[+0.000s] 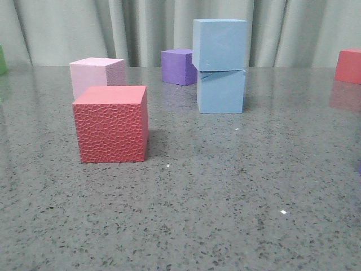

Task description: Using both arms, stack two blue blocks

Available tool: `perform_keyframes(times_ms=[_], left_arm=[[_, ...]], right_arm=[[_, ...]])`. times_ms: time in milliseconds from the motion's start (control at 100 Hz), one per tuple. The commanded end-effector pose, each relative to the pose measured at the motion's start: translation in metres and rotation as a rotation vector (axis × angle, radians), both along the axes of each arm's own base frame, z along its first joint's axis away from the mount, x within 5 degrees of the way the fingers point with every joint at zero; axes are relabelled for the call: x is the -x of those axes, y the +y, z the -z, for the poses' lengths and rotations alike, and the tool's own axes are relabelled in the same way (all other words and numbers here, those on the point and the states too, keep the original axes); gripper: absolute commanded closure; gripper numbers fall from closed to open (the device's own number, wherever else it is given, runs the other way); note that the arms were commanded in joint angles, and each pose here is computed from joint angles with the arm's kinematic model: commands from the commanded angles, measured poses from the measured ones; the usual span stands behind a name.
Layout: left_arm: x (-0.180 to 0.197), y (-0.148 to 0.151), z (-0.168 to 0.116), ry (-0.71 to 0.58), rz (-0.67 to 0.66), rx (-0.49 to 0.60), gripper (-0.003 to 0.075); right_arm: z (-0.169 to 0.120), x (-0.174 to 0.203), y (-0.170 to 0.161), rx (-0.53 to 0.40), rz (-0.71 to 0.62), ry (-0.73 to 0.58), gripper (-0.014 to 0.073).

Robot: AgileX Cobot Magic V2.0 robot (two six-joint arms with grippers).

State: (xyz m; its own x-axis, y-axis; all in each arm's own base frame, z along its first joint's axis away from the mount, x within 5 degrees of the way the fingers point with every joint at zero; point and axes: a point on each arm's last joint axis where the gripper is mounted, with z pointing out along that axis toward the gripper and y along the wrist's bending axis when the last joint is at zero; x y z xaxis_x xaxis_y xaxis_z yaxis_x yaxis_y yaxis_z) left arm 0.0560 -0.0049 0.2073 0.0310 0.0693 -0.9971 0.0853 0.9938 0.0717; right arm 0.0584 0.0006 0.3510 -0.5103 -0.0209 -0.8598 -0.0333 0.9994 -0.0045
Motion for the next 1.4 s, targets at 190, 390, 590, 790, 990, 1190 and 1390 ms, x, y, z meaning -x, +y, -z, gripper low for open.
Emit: perform_keyframes(times_ms=[190,390,590,790,990,1190,1390], left_arm=[[0.0014,-0.0007,0.0031,-0.087,0.017,0.016,0.0739],[0.0014,-0.0007,0.0029,-0.089,0.017,0.016,0.0739],[0.0014,-0.0007,0.0029,-0.089,0.017,0.016,0.0739],[0.0014,-0.0007,0.0029,-0.089,0.017,0.016,0.0739],[0.0014,-0.0007,0.0029,-0.089,0.017,0.016,0.0739],[0.0014,-0.0007,0.0029,-0.089,0.017,0.016,0.0739],[0.0014,-0.0007,0.0029,-0.089,0.017,0.016,0.0739]], right_arm=[[-0.0121,-0.0029,-0.0009,0.016,0.003,-0.090,0.0663],[-0.0121,-0.0029,-0.0009,0.016,0.003,-0.090,0.0663],[-0.0121,-0.0029,-0.0009,0.016,0.003,-0.090,0.0663],[-0.0121,-0.0029,-0.0009,0.016,0.003,-0.090,0.0663],[-0.0121,-0.0029,-0.0009,0.016,0.003,-0.090,0.0663],[-0.0121,-0.0029,-0.0008,0.015,0.003,-0.090,0.0663],[-0.0064,-0.0038,0.0008,-0.004,-0.011,-0.188,0.0663]])
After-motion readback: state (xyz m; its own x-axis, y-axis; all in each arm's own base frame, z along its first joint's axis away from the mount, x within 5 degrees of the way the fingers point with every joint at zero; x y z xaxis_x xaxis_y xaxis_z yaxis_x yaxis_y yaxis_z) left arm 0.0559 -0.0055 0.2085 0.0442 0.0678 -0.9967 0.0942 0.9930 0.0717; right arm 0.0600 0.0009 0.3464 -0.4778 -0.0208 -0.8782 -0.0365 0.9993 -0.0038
